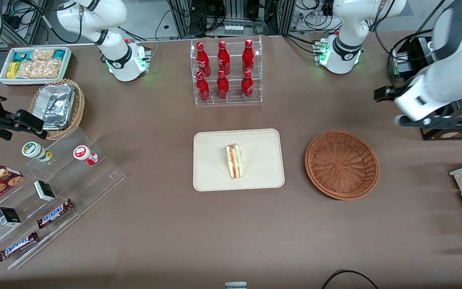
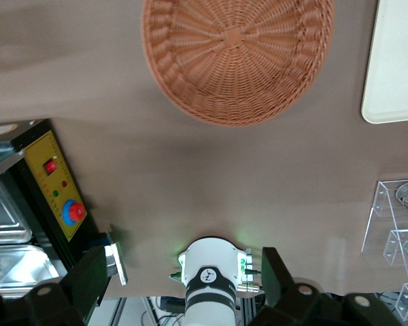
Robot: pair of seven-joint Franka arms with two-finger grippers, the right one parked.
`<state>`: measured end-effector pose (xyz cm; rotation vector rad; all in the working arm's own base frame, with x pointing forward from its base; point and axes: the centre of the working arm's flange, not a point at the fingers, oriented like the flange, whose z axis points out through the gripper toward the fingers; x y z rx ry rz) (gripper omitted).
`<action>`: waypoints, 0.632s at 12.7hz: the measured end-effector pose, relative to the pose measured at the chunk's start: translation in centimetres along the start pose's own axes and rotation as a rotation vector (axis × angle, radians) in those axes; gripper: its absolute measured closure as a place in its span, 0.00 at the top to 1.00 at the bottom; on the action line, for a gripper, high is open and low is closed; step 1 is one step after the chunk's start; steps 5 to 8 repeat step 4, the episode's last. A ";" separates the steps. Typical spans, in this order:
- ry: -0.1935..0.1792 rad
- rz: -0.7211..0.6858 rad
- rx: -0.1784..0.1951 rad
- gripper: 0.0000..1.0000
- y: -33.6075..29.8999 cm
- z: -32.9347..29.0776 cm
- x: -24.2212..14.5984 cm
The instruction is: Place sandwich from basket to tray
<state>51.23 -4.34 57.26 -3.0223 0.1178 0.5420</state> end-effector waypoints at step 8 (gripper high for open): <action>0.071 -0.070 -0.030 1.00 -4.2 -2.8 -2.4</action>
